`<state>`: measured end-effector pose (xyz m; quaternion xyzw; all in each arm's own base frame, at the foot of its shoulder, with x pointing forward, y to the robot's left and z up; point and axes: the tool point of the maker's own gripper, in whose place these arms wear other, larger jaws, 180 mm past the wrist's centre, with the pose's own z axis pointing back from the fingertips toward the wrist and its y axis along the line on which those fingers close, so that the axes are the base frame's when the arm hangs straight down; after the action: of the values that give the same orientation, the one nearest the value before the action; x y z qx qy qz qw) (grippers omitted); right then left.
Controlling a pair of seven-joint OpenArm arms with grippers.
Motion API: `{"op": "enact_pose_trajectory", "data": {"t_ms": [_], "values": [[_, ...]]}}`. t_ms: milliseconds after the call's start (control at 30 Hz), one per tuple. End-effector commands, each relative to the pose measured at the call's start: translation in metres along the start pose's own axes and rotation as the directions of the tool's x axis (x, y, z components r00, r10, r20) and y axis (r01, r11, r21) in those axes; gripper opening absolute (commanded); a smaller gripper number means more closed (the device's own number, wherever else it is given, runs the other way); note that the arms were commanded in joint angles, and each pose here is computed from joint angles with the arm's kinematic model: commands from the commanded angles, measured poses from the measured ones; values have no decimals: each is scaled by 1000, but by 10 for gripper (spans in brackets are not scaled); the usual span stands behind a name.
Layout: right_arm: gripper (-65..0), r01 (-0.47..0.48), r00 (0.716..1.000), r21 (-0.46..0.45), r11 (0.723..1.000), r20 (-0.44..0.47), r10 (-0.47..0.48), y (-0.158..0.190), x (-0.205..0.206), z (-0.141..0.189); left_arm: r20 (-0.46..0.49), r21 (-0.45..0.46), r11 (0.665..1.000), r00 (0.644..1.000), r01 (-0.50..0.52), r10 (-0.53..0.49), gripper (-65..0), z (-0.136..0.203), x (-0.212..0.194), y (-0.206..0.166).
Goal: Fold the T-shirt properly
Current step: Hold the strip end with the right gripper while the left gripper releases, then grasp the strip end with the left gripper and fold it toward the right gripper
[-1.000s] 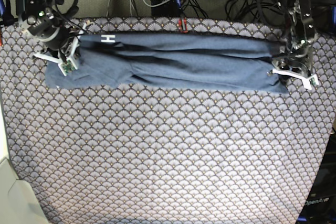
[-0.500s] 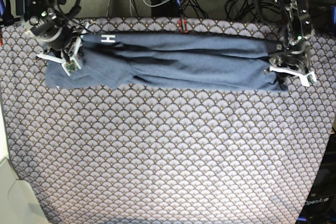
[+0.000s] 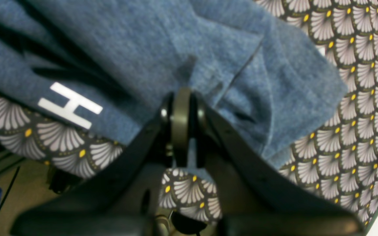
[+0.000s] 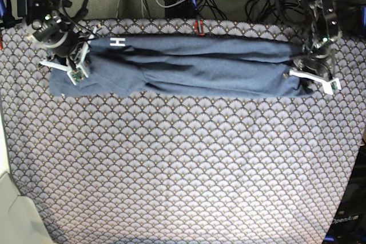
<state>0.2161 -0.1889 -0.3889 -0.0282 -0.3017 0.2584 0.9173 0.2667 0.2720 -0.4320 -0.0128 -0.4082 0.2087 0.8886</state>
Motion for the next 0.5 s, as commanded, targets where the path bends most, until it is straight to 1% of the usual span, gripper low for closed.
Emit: {"op": "enact_pose_trajectory", "data": {"t_ms": [0, 100, 267, 467], "values": [[-650, -5, 999, -13, 1000, 35, 6, -5, 9, 3, -109, -24, 1000, 994, 5, -7, -647, 6, -27, -7], [-650, -5, 999, -13, 1000, 35, 6, -5, 9, 3, -80, -35, 999, 997, 16, -19, -647, 11, -17, -12], [-650, 0, 999, -11, 1000, 38, 1, -4, 10, 3, -79, -31, 999, 997, 18, -20, -647, 14, -18, -9], [-650, 1, 999, -9, 1000, 37, -1, -3, 9, 3, 0, -69, 997, 999, 43, -43, -647, 31, 6, -27]]}}
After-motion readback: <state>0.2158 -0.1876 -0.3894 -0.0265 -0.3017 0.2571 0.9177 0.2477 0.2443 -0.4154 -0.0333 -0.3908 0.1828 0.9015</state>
